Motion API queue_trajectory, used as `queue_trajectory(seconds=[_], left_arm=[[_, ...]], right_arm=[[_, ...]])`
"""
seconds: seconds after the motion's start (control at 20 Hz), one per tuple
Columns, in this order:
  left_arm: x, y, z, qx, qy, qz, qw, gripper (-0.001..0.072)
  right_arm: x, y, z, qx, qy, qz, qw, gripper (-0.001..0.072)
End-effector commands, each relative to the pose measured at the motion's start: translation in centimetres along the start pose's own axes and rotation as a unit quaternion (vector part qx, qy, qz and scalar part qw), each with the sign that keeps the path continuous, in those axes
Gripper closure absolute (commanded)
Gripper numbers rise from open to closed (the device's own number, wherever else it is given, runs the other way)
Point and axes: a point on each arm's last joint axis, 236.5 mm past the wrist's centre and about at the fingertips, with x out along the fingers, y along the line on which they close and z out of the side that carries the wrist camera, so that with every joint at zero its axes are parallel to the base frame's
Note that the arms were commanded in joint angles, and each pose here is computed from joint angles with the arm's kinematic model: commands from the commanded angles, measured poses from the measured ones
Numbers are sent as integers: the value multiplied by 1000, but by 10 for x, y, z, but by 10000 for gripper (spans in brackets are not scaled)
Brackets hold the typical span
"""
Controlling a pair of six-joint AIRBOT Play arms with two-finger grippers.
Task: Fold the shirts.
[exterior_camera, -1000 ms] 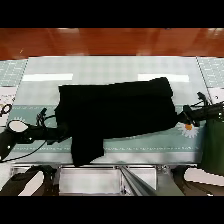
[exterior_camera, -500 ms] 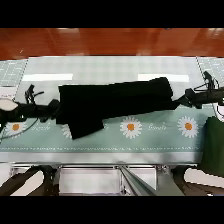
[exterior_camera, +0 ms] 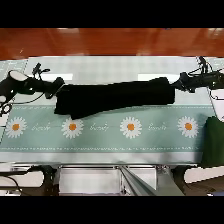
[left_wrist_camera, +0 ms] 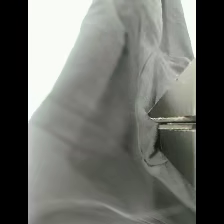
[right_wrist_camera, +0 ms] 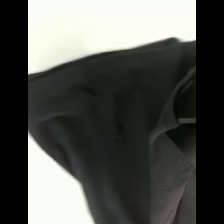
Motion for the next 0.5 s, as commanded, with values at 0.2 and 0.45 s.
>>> queue_trajectory(seconds=[0.2,0.45], left_arm=[[25,-14,59,0,-15,-12,1000,686],[37,-7,60,-2,-4,-9,1000,686]], right_arm=[[20,5,47,23,-30,41,998,682],[28,-4,55,34,-44,38,998,681]])
